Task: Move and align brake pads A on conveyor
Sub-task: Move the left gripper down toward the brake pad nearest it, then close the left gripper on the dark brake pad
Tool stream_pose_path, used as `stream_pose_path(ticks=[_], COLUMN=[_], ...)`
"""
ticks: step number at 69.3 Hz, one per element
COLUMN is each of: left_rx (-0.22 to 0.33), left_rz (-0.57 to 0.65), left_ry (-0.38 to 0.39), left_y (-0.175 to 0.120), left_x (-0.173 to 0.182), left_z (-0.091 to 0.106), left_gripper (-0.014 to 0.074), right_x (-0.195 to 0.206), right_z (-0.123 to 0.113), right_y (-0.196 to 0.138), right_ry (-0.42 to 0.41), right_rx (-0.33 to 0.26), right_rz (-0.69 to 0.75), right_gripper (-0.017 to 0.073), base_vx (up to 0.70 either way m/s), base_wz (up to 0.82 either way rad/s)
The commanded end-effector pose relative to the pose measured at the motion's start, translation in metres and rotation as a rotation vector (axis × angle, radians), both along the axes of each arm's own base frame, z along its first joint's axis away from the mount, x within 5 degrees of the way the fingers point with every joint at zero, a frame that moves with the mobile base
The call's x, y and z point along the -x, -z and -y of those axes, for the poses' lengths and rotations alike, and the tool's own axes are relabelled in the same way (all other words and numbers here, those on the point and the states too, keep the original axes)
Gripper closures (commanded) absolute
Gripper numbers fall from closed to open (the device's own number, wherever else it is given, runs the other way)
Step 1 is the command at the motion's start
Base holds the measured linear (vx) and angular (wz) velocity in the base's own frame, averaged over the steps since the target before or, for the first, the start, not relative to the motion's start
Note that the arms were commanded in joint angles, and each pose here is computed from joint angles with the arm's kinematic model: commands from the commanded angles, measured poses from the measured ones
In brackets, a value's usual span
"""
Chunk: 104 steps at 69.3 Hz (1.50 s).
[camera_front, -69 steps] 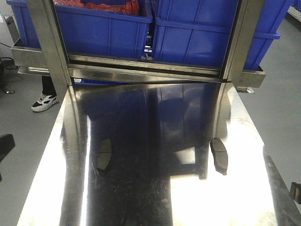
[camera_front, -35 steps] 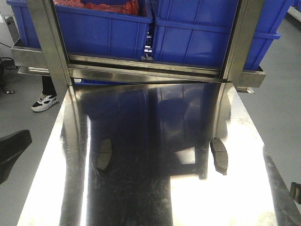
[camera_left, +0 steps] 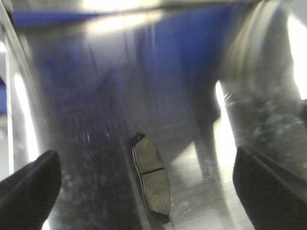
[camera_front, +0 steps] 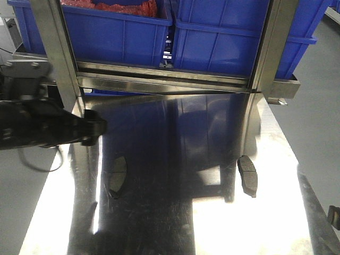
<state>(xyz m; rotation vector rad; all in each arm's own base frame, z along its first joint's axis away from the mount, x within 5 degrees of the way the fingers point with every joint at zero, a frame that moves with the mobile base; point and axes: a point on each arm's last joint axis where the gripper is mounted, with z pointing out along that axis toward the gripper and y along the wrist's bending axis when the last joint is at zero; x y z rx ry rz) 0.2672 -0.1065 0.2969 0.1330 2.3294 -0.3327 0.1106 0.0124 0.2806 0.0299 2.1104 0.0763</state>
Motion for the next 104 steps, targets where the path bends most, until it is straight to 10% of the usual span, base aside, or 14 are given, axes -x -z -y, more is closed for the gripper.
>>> stream_pose_path(ticks=[1, 17, 37, 104], left_rx=[0.033, -0.012, -0.058, -0.070], left_rz=[0.000, -0.110, -0.272, -0.383], left_ry=[-0.016, 0.009, -0.150, -0.143], left_y=[0.003, 0.042, 0.082, 0.118], left_x=[-0.025, -0.066, -0.082, -0.077], left_z=[0.015, 0.054, 0.053, 0.074], left_gripper=[-0.0083, -0.0076, -0.0020, 0.0088], right_x=[-0.004, -0.004, -0.004, -0.004], right_z=[-0.001, -0.001, -0.001, -0.001], right_y=[-0.013, -0.013, -0.013, -0.013], right_ry=[-0.015, -0.015, -0.015, -0.015], right_rx=[0.006, 0.006, 0.006, 0.006], right_rz=[0.081, 0.081, 0.081, 0.081], right_gripper=[0.0569, 0.0569, 0.0569, 0.0569], base_vx=[0.00, 0.00, 0.00, 0.00], base_wz=[0.00, 0.00, 0.00, 0.00])
